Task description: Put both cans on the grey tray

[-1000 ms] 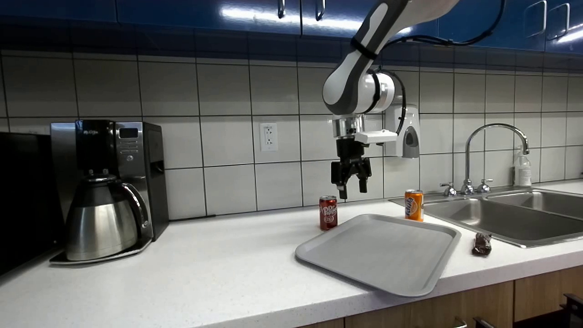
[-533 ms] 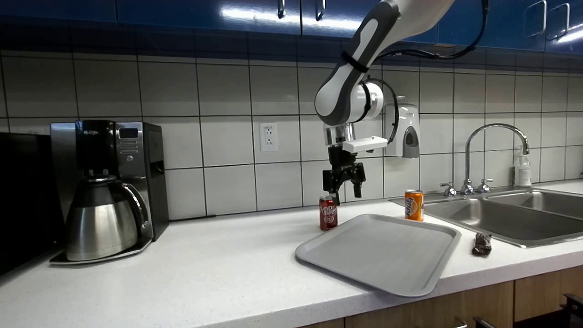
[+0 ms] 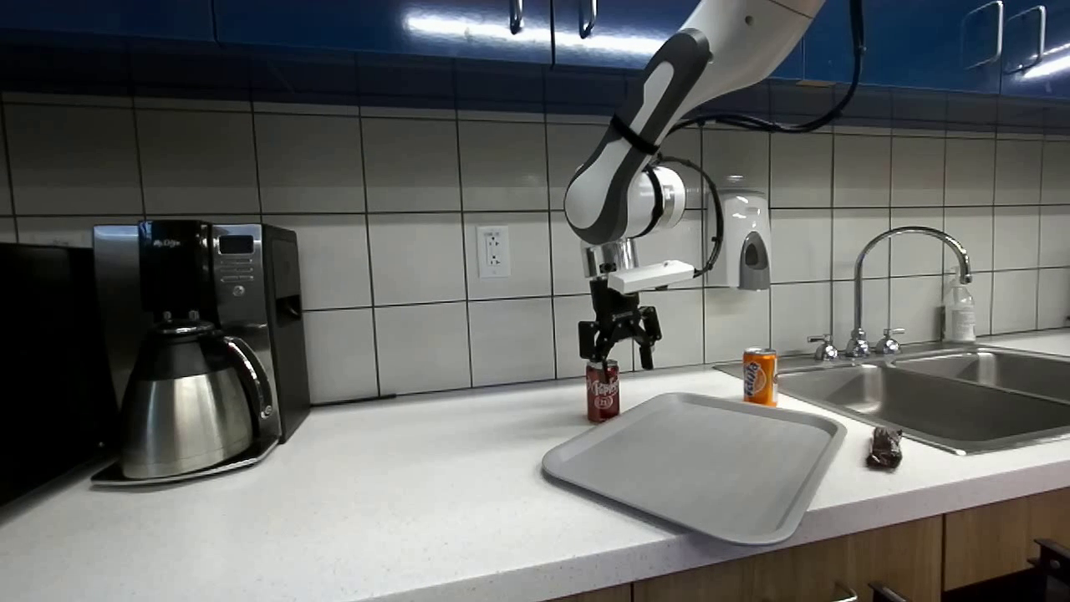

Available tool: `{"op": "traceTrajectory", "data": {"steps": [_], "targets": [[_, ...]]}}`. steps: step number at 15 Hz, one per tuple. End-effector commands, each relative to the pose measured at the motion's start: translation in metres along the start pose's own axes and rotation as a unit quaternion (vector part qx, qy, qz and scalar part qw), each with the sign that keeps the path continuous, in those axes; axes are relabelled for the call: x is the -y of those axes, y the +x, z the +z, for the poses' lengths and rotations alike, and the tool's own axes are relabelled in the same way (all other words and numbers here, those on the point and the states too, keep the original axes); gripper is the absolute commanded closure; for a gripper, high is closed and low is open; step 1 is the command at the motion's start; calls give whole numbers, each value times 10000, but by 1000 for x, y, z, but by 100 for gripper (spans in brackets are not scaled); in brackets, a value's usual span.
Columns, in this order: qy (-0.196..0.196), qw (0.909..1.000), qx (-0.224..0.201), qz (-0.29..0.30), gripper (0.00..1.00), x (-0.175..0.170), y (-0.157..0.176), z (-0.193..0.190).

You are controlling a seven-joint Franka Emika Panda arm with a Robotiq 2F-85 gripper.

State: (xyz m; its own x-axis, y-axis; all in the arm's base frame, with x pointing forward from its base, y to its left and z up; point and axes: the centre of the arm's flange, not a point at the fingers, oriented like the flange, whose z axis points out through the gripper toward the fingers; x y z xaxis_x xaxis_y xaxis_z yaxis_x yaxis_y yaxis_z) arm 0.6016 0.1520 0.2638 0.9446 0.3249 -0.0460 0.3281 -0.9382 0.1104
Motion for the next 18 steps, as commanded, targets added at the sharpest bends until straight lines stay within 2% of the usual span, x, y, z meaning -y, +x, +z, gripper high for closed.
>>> {"op": "traceTrajectory", "data": {"steps": [1, 13, 18], "targets": [[-93, 9995, 108, 280, 0, 0, 21, -1], [-86, 9976, 195, 661, 0, 4, 51, 8], [-114, 9962, 243, 831, 0, 11, 60, 1]]}}
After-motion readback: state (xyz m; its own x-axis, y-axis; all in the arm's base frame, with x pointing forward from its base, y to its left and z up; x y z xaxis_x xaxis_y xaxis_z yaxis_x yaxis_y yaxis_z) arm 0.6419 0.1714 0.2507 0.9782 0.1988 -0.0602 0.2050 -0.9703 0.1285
